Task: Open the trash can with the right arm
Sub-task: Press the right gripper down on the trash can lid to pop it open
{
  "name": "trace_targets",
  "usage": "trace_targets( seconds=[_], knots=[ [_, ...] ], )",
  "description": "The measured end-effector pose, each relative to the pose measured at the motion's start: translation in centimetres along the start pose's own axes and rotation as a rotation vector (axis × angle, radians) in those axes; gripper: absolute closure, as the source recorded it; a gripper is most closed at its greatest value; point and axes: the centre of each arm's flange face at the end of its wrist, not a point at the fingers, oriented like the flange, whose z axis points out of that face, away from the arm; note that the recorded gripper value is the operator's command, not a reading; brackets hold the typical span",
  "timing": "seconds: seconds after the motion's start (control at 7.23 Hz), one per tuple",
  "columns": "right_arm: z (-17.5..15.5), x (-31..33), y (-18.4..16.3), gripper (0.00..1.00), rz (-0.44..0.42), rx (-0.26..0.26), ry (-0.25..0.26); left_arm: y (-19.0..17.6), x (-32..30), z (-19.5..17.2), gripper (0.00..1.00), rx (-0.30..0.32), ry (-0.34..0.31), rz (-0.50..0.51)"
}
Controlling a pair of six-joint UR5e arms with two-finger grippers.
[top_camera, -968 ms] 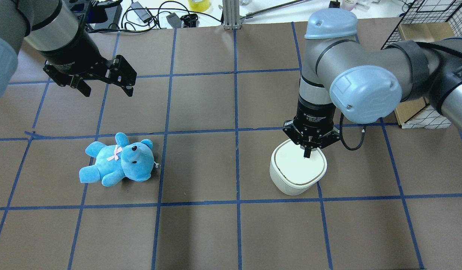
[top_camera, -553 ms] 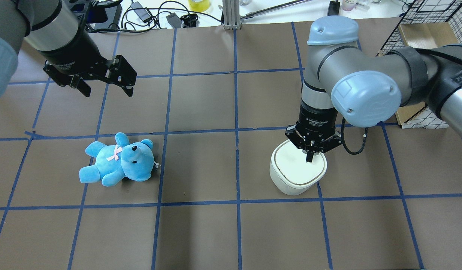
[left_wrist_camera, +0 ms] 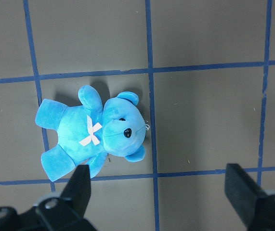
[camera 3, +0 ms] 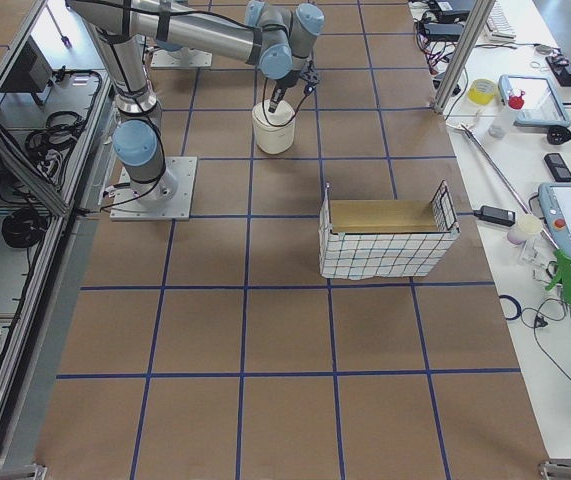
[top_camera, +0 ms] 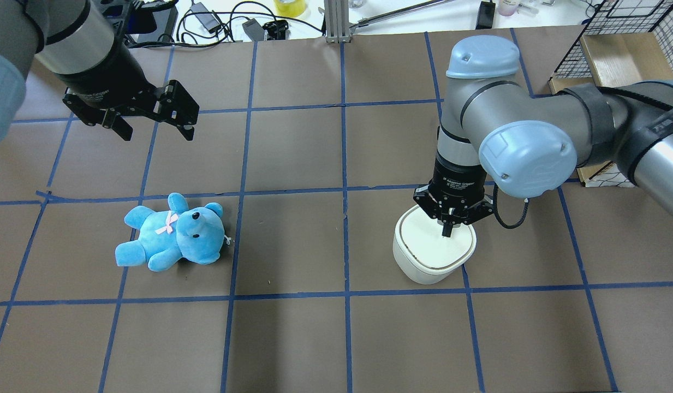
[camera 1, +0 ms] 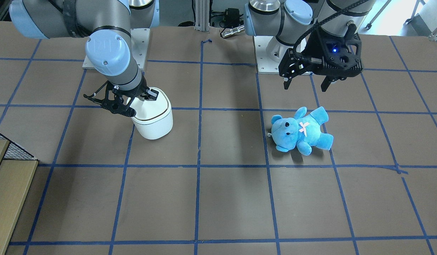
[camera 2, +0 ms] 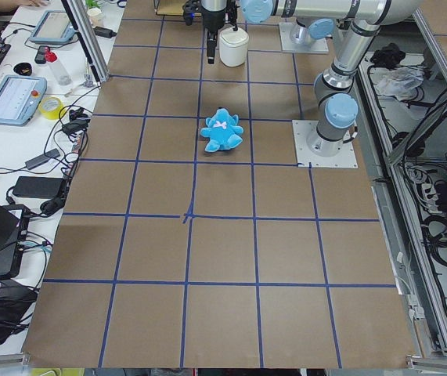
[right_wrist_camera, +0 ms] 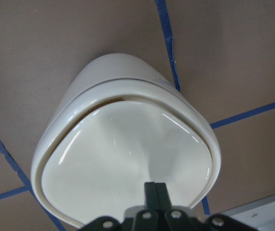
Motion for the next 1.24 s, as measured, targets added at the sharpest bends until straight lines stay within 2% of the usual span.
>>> trace_targets(
  seconds=[0.69,1.24],
  knots=[
    [1.3,0.0,-0.3,1.0,0.007,0.027,-0.005,0.0,0.0,0.0,0.0,0.0,0.0,0.0],
    [-0.9,-0.1,-0.1,1.0,0.018,0.033,-0.019,0.0,0.0,0.0,0.0,0.0,0.0,0.0]
  ],
)
